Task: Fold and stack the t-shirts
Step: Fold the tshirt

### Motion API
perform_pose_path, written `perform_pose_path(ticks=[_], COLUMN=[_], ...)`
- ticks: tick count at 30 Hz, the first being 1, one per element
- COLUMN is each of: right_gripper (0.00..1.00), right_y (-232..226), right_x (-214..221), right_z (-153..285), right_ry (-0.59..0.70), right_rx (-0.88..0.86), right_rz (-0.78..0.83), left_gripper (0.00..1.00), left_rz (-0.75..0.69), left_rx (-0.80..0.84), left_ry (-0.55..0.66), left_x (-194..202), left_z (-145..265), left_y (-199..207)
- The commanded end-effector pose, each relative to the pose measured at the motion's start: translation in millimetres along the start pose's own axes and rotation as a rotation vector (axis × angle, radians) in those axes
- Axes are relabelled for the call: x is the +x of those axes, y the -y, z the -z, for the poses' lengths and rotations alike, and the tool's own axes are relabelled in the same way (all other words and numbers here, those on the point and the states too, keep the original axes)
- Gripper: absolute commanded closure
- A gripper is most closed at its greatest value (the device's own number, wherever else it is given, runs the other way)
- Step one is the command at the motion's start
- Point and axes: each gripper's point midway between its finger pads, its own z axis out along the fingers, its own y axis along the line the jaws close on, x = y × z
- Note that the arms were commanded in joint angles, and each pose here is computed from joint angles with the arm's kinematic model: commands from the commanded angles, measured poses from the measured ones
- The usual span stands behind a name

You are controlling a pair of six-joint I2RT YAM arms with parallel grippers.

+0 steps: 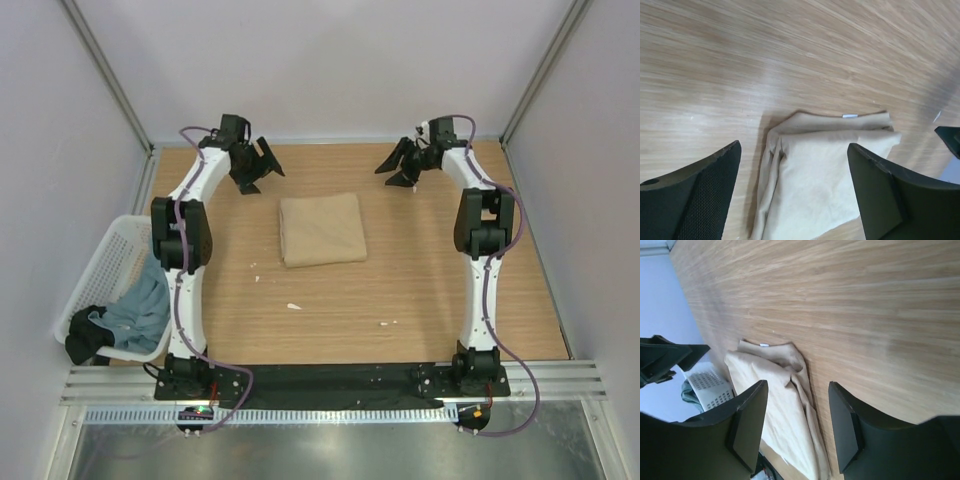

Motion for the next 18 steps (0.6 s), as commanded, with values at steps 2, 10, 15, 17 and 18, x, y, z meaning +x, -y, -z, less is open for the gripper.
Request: perform_pose_path(ticks=[2, 10, 15, 17, 18], right_gripper=[0.42, 0.24, 0.24, 0.23, 0.22], right_y=[-62.7, -53.4, -40.8, -22.5, -18.8], right_x=[18.3, 52.3, 58.4, 58.0, 58.2], right_z=[35.9, 15.1, -4.4, -12.1, -12.6], right_ry=[0.028, 0.007, -0.038, -0.064, -0.079], right_rx=[-0.063, -0.067, -0.026, 0.022, 0.031], right_rz=[0.199, 0.328, 0.457, 0.523, 0.533], left_gripper=[0.16, 0.24, 0.2, 0.22, 0.23], left_rz=[-0.14, -0.229, -0.306, -0.312, -0.31], left_rx=[0.081, 0.224, 0.168, 0.186, 0.185], left_ry=[0.151, 0.056, 0.058, 0.078, 0.08], left_x=[-18.6, 42.4, 50.8, 48.7, 50.3], left_z=[73.6, 62.7, 42.4, 53.2, 56.5], left_y=[39.7, 53.3, 44.2, 49.8, 49.0])
